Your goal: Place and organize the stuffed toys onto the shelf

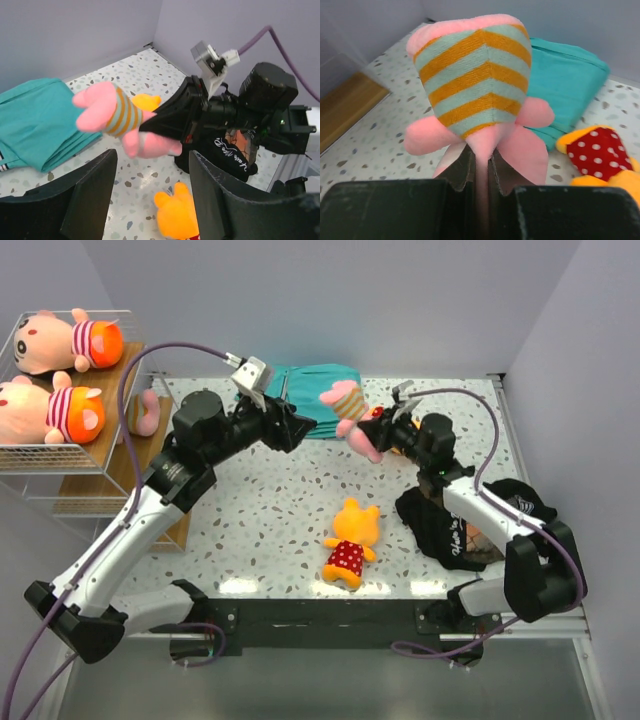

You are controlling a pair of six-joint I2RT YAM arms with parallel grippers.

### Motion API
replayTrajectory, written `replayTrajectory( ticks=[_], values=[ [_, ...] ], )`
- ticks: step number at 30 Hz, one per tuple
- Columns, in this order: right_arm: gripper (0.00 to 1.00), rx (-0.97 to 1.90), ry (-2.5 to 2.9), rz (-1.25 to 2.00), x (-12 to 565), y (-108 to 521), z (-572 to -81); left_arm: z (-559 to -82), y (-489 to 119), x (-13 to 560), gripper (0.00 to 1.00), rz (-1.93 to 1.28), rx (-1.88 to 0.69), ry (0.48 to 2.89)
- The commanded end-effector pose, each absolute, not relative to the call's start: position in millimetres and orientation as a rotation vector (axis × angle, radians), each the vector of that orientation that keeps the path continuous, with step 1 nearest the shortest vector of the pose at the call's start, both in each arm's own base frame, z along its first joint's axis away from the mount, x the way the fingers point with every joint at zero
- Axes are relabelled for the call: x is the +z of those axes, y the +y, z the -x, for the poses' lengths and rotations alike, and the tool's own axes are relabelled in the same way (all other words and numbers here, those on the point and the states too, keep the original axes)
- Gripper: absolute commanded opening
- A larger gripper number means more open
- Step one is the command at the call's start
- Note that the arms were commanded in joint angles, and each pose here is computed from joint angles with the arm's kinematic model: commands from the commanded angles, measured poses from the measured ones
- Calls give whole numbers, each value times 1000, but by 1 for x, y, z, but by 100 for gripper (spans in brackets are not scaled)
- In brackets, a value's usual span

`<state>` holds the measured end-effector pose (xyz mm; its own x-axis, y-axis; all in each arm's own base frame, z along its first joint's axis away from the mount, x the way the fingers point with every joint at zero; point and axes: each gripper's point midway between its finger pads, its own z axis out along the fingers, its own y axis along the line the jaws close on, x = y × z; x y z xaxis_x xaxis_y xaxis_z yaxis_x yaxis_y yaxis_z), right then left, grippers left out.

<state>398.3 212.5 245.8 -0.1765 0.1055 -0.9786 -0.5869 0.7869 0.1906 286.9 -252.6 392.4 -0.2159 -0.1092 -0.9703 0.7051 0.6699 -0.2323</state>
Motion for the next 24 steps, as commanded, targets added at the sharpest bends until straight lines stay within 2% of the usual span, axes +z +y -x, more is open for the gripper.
replayTrajectory(
  ticks=[1,12,21,24],
  values=[
    [0,857,1117,549,343,244,-344,-285,-270,419,64,-477,-936,1592],
    [0,1020,755,696,364,248,-268,-304,-279,436,63,-430,-942,1620],
    [0,1007,707,732,373,252,-259,-311,-277,417,61,-383,-958,1695],
    [0,997,703,717,375,250,-260,-320,-267,405,67,-333,-921,1732]
  ],
)
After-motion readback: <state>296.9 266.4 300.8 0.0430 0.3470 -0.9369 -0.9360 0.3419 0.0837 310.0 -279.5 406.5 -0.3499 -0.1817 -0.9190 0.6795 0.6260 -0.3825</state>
